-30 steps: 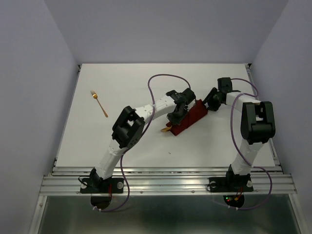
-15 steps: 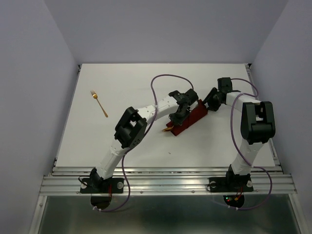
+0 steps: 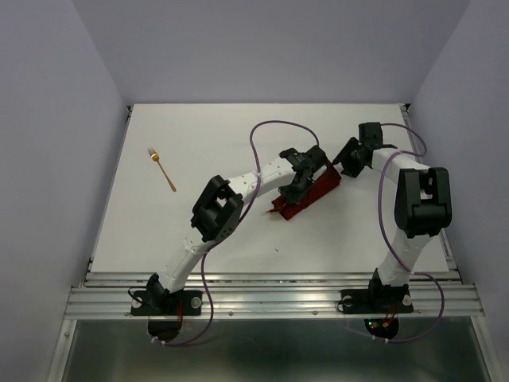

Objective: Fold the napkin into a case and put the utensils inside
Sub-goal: Stuff the spoon into the folded napkin.

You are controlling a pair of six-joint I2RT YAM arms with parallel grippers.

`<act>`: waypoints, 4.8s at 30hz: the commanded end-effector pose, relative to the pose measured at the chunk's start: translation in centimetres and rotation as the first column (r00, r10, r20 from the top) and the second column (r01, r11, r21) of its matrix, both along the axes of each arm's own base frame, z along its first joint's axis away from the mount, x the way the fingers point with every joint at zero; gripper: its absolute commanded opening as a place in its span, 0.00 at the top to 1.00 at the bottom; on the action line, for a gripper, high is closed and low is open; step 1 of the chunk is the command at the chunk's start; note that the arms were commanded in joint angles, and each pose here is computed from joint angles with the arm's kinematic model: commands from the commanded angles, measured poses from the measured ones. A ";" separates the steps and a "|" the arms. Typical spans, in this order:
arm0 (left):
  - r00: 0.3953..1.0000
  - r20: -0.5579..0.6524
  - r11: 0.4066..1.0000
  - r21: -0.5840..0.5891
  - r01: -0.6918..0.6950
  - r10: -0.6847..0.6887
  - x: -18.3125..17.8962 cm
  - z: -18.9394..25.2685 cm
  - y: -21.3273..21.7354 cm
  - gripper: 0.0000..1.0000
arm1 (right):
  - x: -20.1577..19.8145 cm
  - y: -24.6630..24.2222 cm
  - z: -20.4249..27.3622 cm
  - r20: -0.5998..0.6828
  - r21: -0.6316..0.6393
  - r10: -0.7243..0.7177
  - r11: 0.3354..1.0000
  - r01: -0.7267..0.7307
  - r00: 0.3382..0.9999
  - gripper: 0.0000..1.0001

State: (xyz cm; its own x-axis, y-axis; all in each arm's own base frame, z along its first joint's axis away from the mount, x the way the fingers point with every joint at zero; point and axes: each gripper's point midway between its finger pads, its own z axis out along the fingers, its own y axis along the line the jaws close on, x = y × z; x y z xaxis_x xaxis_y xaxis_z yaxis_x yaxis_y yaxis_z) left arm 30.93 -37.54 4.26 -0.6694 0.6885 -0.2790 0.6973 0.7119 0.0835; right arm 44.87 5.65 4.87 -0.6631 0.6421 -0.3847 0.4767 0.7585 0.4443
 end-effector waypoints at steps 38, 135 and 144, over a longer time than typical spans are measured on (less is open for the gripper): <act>0.994 0.103 1.000 0.011 -0.025 0.024 1.1 3.1 0.5 1.00 | 0.5 2.9 -2.6 -0.029 0.128 0.090 0.988 -0.086 0.996 0.54; 0.996 -0.017 0.966 -0.242 -0.094 0.093 4.3 2.6 -0.5 1.00 | 0.5 8.4 -2.2 -0.048 0.159 0.413 0.902 -0.401 0.910 0.47; 0.997 -0.026 0.963 -0.258 -0.078 0.073 4.9 2.2 -1.5 1.00 | 0.1 8.3 -2.4 -0.053 0.163 0.412 0.902 -0.400 0.909 0.47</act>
State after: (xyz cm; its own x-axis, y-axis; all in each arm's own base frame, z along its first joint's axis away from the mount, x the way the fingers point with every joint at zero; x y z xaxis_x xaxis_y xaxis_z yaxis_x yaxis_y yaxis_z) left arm 34.79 -38.14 4.48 -0.7399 0.5557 -0.3792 0.6323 0.7669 -0.1099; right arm 46.99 14.19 3.62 -0.8820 0.3780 -0.2815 0.1618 0.8038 0.5724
